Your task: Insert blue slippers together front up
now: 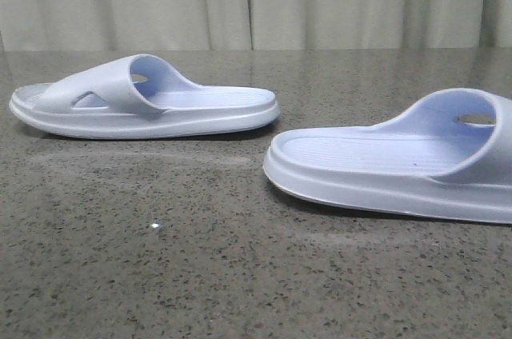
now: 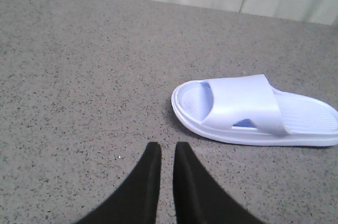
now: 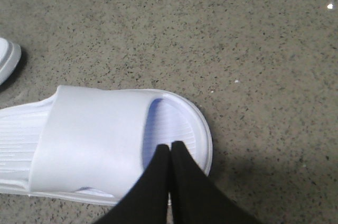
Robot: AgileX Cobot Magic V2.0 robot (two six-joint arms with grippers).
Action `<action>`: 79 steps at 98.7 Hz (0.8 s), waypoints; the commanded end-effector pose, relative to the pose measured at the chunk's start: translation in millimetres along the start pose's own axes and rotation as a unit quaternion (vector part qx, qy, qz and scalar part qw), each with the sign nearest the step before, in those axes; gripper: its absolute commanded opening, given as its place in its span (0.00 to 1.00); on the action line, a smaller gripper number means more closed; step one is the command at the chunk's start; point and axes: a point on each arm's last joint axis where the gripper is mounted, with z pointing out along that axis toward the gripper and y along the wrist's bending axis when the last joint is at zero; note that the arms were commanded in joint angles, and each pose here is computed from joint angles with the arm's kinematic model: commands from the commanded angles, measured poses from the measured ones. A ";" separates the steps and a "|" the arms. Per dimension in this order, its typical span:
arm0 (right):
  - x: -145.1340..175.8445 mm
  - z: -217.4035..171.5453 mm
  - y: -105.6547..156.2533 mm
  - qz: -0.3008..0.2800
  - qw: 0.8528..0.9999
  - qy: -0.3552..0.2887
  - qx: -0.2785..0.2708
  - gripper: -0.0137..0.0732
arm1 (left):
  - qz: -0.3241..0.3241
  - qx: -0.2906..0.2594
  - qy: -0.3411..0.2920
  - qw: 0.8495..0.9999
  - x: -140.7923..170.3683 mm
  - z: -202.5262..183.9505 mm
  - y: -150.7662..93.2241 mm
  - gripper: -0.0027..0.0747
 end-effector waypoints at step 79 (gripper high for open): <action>-19.5 39.7 -4.8 -0.005 0.997 0.076 0.024 0.55 | -0.034 0.052 0.045 0.997 -10.3 24.5 -6.5 0.53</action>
